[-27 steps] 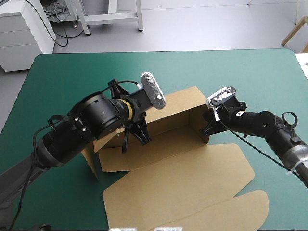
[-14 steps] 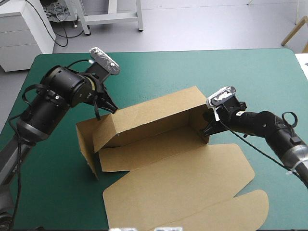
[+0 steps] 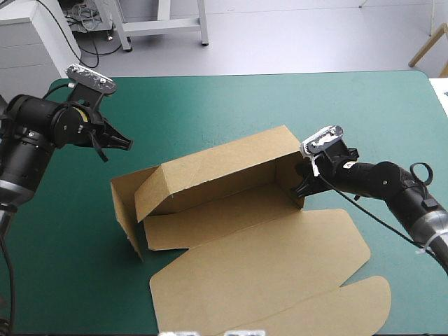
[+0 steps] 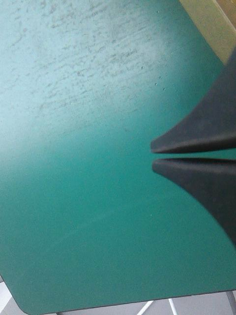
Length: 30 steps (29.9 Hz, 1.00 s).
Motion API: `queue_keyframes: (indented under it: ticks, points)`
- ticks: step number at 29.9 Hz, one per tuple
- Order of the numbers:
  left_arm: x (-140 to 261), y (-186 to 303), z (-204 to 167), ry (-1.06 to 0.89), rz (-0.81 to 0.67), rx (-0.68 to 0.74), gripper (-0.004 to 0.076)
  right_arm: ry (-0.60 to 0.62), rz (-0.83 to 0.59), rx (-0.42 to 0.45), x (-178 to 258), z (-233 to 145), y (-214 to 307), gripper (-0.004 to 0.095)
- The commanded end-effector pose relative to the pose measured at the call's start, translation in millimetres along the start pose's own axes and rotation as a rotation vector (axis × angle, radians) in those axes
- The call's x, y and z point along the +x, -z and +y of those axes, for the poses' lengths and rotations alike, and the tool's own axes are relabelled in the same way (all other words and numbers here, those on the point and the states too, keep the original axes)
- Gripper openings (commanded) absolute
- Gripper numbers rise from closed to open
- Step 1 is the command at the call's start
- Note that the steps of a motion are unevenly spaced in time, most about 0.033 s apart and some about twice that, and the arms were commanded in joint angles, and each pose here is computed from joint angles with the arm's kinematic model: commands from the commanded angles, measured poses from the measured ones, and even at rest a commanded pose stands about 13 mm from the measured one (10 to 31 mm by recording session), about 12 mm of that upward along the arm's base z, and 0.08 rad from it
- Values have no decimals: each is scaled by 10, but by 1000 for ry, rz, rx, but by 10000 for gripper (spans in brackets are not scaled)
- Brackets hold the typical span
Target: Fold the box
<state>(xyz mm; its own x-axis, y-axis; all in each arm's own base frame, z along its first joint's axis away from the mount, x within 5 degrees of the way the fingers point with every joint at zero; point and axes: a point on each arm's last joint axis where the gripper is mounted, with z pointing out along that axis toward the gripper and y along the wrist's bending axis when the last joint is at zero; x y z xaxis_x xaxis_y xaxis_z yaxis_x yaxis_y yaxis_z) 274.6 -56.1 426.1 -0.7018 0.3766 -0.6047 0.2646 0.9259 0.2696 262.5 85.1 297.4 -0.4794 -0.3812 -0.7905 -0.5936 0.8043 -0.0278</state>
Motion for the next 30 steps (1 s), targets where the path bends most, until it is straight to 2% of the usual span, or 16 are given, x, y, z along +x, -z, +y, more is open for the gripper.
queue_keyframes:
  ticks: [1,13,18,22,26,30]
  points:
    - [38,213,63,31,-134,-22,13,5,-71,22,-150,0,127,-19]
    - [157,207,87,10,-167,-71,13,-121,-43,70,-495,-80,395,-19]
    - [144,209,93,11,-181,-77,10,-151,-3,136,-700,-134,622,-19]
    - [139,210,93,13,-187,-77,10,-168,99,190,-732,-194,690,-19]
    - [136,201,90,14,-185,-75,10,-203,194,160,-678,-204,589,-19]
    - [136,201,90,14,-185,-75,10,-235,227,130,-652,-243,381,-19]
